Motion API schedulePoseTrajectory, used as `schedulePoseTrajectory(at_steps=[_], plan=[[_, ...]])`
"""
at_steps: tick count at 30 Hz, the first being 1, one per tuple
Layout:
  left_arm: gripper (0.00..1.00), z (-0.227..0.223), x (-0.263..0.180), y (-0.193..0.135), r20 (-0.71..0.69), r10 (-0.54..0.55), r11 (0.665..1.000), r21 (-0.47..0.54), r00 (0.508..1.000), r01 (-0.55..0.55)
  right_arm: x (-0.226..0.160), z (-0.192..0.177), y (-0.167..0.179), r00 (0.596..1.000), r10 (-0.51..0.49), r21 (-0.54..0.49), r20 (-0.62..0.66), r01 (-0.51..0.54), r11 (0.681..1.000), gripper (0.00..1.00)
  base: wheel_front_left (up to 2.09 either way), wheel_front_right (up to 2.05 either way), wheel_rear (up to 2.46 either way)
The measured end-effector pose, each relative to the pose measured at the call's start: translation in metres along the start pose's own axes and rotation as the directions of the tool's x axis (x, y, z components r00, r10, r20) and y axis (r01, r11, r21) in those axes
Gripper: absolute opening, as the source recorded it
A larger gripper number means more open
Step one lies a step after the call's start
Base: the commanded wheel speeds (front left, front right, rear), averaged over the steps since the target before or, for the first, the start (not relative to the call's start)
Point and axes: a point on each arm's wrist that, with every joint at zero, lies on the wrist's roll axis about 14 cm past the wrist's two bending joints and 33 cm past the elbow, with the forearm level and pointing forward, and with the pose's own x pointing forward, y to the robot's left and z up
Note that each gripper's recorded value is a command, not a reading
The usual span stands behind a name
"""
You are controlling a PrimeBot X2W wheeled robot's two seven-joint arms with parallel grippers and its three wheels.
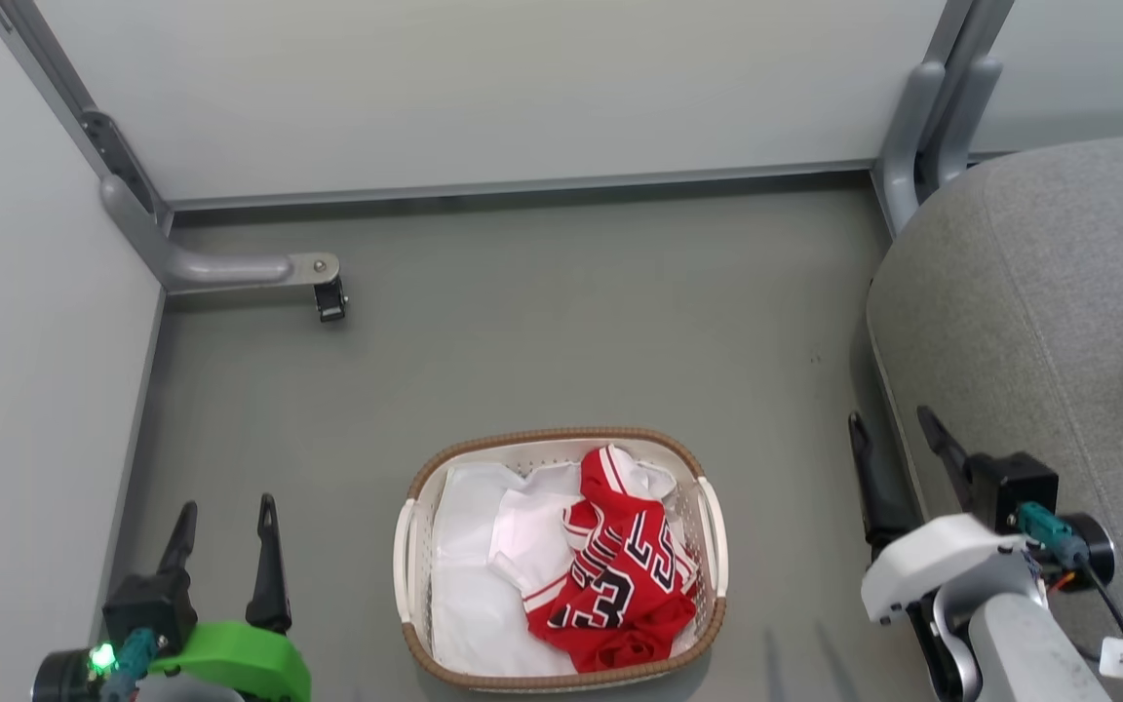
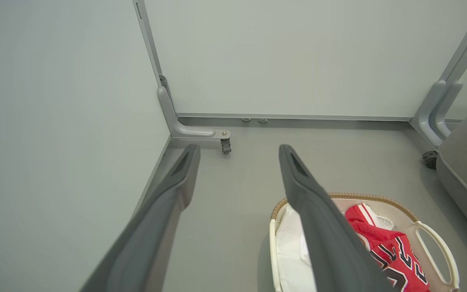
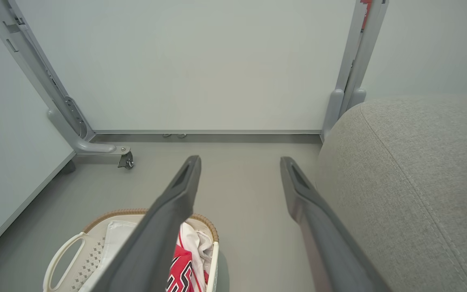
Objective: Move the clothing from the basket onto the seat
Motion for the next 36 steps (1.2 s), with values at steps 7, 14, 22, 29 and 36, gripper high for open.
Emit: schedulePoseTrajectory(at_steps=[7,14,22,29,36], plan=[[1.00,-0.004,-0.018,-0.007,-0.003,-0.005,1.000,-0.026,1.000,0.005,-0.023,-0.007,-0.002,1.000,-0.016,0.008,-0.019,0.016,1.000,1.00,0.00,0.00,0.00],[1.00,-0.007,-0.017,-0.020,-0.011,-0.040,0.999,-0.030,0.999,0.040,-0.026,-0.012,-0.004,0.999,-0.021,0.011,-0.032,0.022,1.000,1.00,0.00,0.00,0.00],[1.00,-0.015,-0.012,-0.037,-0.038,-0.091,0.995,-0.045,0.995,0.090,-0.020,-0.009,-0.001,1.000,-0.011,0.010,-0.026,0.011,1.000,1.00,0.00,0.00,0.00],[1.00,-0.023,0.010,-0.068,-0.067,-0.185,0.981,-0.071,0.980,0.181,0.002,0.009,0.002,0.999,0.012,0.004,0.030,-0.013,1.000,1.00,0.00,0.00,0.00],[1.00,-0.040,0.041,-0.112,-0.112,-0.314,0.948,-0.083,0.943,0.306,0.024,0.025,-0.007,0.996,0.005,0.003,0.087,-0.005,1.000,1.00,0.00,0.00,0.00]])
